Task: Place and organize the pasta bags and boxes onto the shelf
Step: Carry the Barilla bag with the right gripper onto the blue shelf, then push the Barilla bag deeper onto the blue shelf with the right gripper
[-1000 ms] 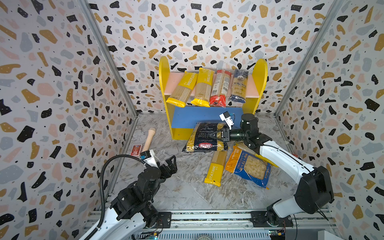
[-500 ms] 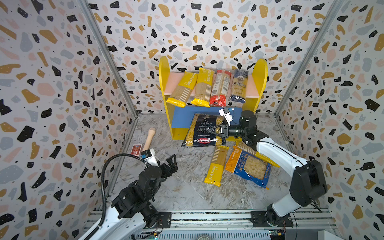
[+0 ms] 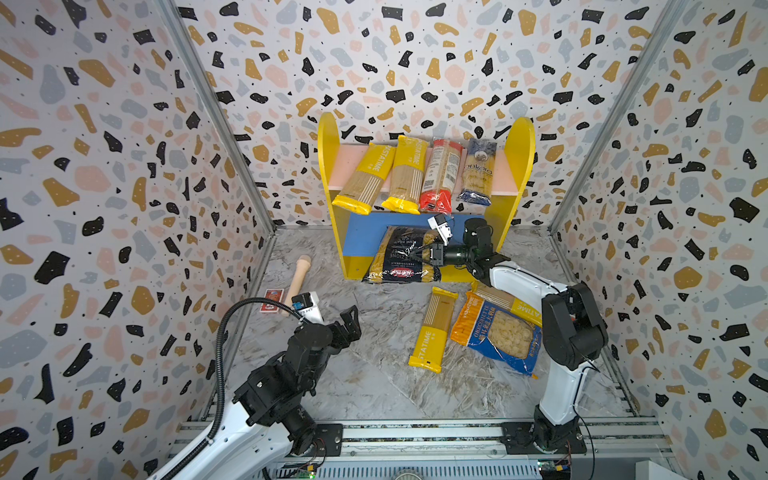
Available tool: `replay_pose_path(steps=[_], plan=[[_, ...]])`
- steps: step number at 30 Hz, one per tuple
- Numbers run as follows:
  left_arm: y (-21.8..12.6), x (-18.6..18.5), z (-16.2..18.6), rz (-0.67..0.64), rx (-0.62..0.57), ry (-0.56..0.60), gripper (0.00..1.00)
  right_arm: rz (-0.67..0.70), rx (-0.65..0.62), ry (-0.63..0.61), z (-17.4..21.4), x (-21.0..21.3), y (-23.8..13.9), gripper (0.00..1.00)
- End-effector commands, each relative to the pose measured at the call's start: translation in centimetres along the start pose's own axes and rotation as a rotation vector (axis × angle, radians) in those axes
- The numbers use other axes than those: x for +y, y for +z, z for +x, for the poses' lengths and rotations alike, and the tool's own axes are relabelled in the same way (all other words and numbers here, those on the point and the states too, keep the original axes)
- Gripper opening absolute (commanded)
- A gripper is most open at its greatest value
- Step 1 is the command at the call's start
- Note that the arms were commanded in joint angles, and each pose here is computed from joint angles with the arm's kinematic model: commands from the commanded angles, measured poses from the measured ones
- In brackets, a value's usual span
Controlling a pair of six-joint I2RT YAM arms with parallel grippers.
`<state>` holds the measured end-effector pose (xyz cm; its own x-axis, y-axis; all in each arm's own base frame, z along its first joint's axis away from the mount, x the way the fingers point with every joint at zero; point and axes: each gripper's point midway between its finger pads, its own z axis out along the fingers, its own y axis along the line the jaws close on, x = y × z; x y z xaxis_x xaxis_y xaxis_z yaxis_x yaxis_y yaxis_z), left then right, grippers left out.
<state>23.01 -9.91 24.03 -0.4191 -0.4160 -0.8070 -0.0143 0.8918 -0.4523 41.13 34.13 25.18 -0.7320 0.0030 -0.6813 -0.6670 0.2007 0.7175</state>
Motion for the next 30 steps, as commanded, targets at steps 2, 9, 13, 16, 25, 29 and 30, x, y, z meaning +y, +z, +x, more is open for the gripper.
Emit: replay_pose_path(steps=[2,9,13,16,25,29,30], plan=[[-0.6,-1.2,-2.1,0.039,-0.06,-0.017,1.0,-0.141,-0.145,-0.302,-7.3,7.1,-1.0,0.12],[-0.4,-1.1,-2.3,0.03,-0.059,0.006,0.99,-0.179,-0.126,-0.27,-8.4,5.9,0.8,0.13],[-0.3,-1.2,-2.2,0.033,-0.052,0.009,0.99,-0.198,-0.11,-0.255,-8.3,5.3,2.0,0.13],[-0.2,-1.2,-2.1,0.035,-0.047,0.01,0.99,-0.206,-0.094,-0.245,-8.2,5.1,3.1,0.14],[-0.3,-1.0,-2.1,0.036,-0.044,0.007,0.99,-0.213,-0.053,-0.213,-7.9,4.7,5.2,0.29],[-0.3,-1.1,-1.9,0.044,-0.039,0.007,1.0,-0.17,-0.047,-0.201,-7.7,4.3,4.8,0.47],[-0.3,-1.1,-1.8,0.046,-0.037,0.006,1.0,-0.155,-0.048,-0.199,-7.7,4.2,4.5,0.5]])
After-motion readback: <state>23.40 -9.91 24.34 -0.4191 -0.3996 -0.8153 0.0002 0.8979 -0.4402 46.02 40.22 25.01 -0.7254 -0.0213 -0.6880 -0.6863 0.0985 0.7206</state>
